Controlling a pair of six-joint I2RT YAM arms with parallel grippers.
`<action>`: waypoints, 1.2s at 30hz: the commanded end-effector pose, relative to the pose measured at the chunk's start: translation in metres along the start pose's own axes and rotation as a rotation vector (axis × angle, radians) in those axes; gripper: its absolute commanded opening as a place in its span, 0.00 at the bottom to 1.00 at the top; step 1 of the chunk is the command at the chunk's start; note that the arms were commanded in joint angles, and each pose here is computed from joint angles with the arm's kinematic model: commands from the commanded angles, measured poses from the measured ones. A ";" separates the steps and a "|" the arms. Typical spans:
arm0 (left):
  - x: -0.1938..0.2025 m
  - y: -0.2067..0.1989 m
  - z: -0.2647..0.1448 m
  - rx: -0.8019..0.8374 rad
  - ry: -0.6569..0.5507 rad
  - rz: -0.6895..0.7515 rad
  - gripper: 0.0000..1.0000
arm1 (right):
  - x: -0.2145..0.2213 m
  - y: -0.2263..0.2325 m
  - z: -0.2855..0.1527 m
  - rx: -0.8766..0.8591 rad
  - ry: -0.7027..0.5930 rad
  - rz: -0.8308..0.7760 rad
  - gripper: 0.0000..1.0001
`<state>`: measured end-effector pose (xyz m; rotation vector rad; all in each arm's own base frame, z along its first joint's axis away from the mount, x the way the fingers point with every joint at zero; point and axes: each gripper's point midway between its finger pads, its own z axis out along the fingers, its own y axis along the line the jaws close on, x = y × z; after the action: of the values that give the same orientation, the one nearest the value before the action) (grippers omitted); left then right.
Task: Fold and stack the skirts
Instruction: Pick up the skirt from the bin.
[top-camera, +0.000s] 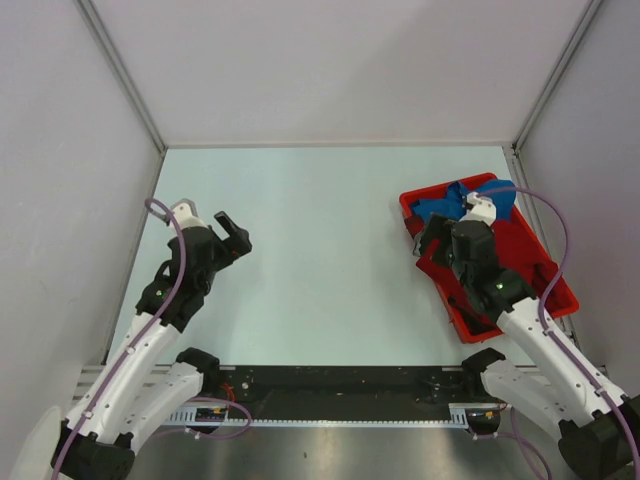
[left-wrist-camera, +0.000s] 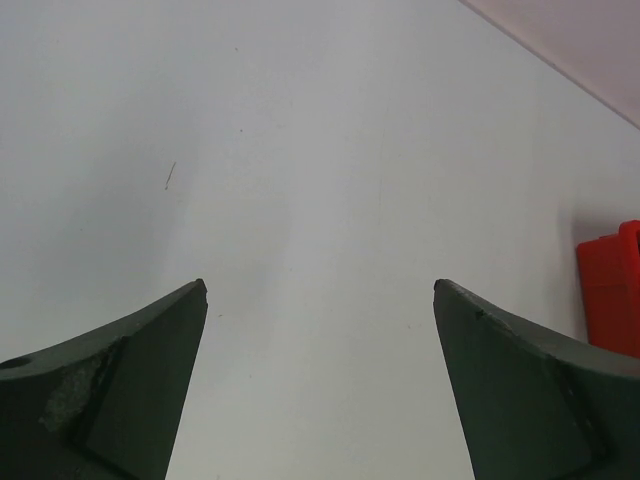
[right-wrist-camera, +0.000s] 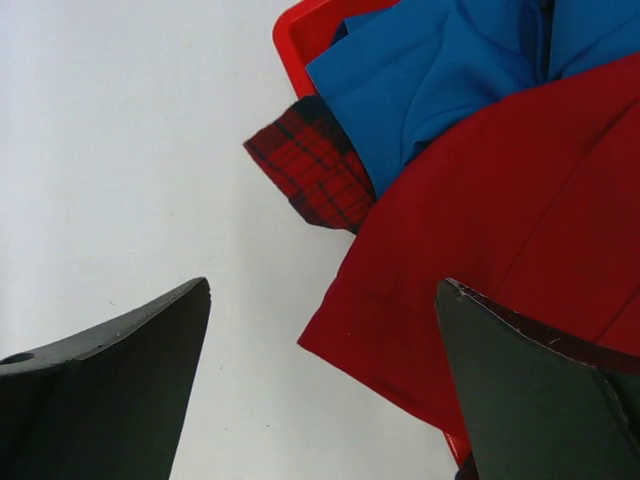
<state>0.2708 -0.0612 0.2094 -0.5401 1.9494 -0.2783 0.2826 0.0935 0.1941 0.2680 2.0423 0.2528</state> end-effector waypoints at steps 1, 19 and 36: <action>-0.010 -0.007 0.001 0.035 -0.038 0.022 1.00 | -0.036 0.007 -0.017 -0.028 -0.116 0.054 1.00; -0.003 -0.013 0.007 0.067 -0.018 0.054 1.00 | -0.068 -0.111 -0.069 0.416 -0.112 0.248 1.00; 0.002 -0.010 0.011 0.048 0.002 0.063 1.00 | -0.023 -0.154 -0.030 0.540 0.086 0.324 0.98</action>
<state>0.2802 -0.0712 0.2061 -0.4588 1.9580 -0.2963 0.2319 -0.0735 0.1956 0.9681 2.0879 -0.2034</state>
